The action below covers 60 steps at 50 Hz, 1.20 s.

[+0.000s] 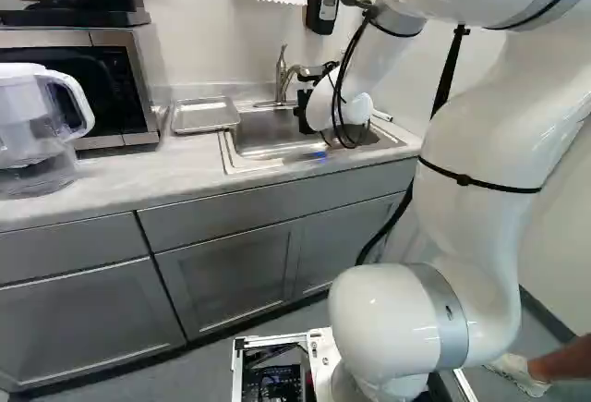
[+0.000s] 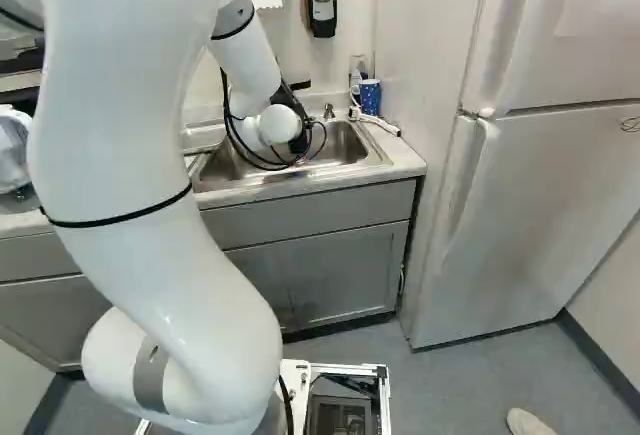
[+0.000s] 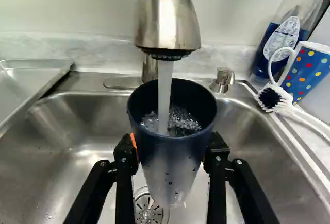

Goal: Rinse the cup and place it in the tray

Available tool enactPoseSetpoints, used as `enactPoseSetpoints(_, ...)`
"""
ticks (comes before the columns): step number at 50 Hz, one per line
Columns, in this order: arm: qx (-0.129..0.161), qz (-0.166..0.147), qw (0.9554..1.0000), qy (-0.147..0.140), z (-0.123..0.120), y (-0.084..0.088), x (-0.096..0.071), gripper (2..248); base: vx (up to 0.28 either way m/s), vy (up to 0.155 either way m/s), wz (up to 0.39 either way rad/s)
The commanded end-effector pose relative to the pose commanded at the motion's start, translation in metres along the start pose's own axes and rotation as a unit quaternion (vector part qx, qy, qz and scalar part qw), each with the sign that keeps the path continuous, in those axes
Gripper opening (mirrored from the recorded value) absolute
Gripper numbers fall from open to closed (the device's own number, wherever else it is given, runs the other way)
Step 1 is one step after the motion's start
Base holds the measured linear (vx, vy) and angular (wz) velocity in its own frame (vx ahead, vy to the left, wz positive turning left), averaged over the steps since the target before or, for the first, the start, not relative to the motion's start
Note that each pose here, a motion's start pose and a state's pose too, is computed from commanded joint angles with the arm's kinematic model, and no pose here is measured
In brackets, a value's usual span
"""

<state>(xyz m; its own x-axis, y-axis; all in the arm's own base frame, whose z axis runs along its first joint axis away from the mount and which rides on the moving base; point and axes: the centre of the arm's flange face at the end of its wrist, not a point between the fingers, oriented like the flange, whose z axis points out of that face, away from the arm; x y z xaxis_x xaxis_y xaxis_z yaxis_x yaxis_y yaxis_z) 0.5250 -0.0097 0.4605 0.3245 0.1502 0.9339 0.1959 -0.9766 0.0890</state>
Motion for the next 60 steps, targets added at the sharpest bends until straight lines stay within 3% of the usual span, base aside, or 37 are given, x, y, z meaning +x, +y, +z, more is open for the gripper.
enactPoseSetpoints(35, 0.004, -0.002, 1.0, 0.0, 0.001, -0.005, 0.001, 126, 0.0, 0.0, 0.0)
enactPoseSetpoints(60, 0.031, -0.011, 0.9995, 0.003, 0.004, -0.034, 0.005, 126, 0.0, 0.0, 0.0)
